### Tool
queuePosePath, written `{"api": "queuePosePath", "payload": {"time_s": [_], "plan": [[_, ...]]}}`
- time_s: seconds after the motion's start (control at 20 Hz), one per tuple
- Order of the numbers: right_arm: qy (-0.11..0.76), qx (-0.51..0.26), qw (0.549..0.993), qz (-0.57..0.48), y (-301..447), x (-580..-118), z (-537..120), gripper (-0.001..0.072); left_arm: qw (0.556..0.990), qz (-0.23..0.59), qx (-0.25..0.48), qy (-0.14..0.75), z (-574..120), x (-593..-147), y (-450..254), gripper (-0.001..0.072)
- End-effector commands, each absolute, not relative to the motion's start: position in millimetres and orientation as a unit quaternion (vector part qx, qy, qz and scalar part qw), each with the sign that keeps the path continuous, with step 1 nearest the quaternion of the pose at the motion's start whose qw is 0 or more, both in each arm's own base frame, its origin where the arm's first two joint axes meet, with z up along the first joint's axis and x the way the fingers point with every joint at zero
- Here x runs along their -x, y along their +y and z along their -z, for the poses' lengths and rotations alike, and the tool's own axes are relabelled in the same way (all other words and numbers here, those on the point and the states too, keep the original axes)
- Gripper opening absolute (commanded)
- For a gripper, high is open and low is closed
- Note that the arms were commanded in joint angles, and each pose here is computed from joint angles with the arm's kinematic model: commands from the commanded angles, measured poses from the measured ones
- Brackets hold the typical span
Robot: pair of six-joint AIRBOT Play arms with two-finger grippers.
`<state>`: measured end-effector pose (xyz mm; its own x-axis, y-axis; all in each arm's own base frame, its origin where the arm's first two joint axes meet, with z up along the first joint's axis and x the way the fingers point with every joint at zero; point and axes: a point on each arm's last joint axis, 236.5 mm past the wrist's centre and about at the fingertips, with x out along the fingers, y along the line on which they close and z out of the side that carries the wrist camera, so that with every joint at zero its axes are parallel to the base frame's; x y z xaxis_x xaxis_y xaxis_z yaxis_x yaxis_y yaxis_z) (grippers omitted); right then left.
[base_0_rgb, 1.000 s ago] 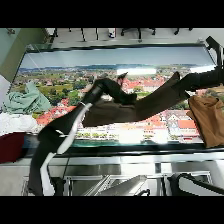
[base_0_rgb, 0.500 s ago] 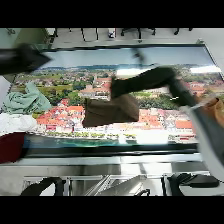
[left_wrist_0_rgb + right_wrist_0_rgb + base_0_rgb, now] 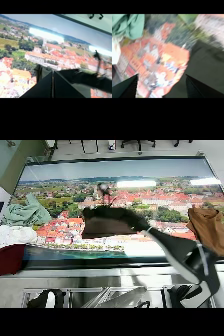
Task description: Fold the shirts.
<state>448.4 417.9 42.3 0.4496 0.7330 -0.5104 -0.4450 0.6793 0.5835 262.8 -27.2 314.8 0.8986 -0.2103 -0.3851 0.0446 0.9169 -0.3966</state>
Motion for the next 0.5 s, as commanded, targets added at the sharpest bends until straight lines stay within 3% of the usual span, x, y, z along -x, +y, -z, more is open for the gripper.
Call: {"api": "queuePosePath", "payload": {"time_s": [0.0, 0.2, 0.45], "plan": [[0.438, -0.166, 0.821, -0.326, 303.9, -465.5, -69.8, 0.0636, 0.961, 0.044, 0.197, 0.191, -305.3, -254.5, -20.2, 0.0018], [0.554, -0.217, 0.779, -0.197, 133.0, -464.2, -34.1, 0.0635, 0.959, 0.053, 0.197, 0.194, -303.9, -256.0, -24.2, 0.0019], [0.623, -0.279, 0.705, -0.192, 104.5, -440.7, 38.8, 0.0634, 0.944, 0.111, 0.199, 0.239, -286.9, -271.4, -50.6, 0.0018]]}}
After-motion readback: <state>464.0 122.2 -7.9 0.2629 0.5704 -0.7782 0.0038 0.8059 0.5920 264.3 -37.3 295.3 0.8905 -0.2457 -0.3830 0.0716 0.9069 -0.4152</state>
